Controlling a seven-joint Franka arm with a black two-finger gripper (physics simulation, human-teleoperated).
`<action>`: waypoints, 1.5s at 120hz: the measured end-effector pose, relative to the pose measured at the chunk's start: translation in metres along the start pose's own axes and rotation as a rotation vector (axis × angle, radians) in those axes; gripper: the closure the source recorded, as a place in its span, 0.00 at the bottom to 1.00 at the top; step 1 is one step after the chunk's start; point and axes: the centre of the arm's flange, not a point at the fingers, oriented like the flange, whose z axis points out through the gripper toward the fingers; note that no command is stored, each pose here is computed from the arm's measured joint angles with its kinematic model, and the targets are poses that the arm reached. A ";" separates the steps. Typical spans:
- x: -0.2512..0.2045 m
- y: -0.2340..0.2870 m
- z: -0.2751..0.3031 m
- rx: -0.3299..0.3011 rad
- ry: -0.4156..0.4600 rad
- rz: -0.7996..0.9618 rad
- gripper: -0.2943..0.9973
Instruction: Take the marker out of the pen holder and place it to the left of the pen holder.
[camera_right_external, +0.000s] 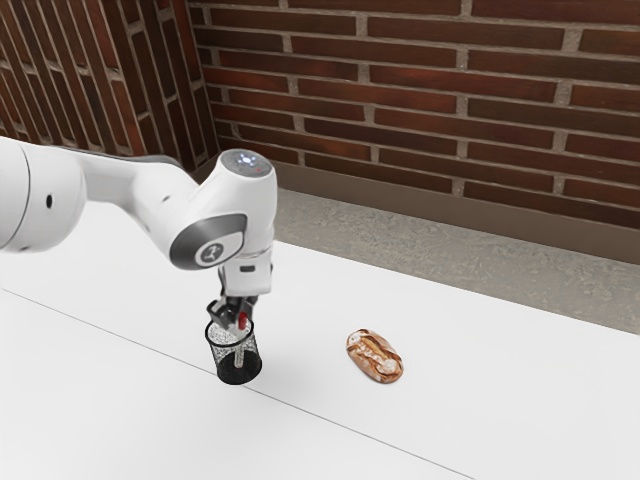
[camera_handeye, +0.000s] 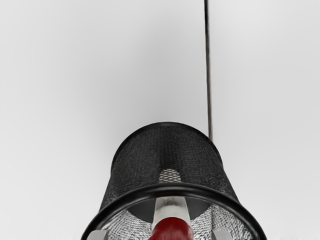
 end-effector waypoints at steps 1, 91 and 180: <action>0.000 0.000 0.000 0.000 0.000 0.001 0.60; 0.005 0.001 0.003 -0.005 -0.003 0.029 0.74; -0.024 0.008 -0.007 -0.058 -0.003 -0.030 0.82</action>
